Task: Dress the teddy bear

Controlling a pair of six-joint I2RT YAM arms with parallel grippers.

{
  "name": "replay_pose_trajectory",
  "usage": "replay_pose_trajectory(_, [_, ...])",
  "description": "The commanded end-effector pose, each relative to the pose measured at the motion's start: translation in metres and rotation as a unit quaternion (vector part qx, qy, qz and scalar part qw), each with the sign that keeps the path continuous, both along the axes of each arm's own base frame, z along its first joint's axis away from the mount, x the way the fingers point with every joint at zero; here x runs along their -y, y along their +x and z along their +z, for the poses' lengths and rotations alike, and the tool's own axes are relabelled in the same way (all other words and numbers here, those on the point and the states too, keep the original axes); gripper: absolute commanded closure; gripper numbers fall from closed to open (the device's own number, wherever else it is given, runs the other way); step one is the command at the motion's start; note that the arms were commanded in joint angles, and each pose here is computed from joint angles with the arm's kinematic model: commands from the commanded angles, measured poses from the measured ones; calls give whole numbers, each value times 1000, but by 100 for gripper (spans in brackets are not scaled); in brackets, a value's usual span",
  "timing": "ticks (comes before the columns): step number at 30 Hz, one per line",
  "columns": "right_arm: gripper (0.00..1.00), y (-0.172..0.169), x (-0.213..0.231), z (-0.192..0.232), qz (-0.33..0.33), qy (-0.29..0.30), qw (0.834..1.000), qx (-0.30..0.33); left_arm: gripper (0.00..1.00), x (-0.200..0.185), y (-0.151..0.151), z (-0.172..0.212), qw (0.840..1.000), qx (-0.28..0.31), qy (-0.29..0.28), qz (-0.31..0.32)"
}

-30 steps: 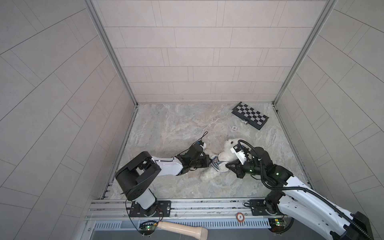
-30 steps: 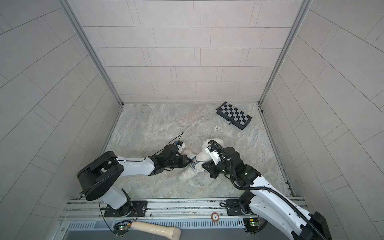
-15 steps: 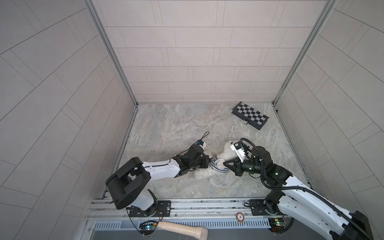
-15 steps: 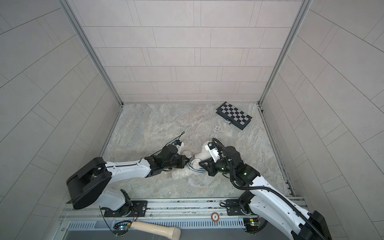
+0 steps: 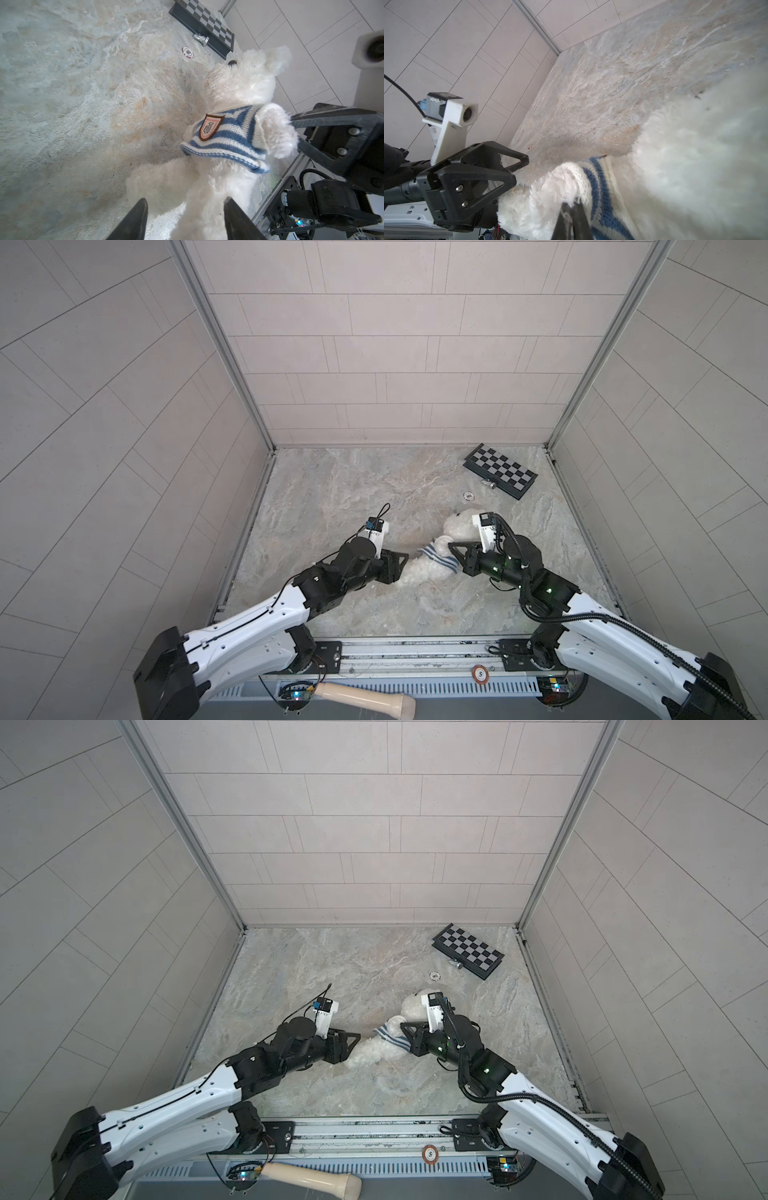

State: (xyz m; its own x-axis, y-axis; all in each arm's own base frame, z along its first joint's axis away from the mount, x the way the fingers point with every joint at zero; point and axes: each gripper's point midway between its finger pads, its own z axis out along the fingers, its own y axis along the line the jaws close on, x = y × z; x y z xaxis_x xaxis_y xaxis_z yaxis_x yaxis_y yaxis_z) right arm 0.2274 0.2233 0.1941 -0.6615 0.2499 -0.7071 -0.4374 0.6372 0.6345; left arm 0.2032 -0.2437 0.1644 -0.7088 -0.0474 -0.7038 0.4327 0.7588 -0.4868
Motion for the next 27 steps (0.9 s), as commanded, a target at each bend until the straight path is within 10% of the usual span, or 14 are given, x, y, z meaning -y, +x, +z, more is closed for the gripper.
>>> replay_pose_trajectory(1, [100, 10, -20, 38, 19, 44, 998, 51, 37, -5, -3, -3, 1000, -6, 26, 0])
replay_pose_trajectory(13, [100, 26, -110, 54, 230, 81, 966, 90, 40, -41, 3, 19, 998, 2, 24, 53])
replay_pose_trajectory(27, [85, 72, -49, -45, 198, 188, 962, -27, 45, -48, 13, 21, 996, -8, 61, 61])
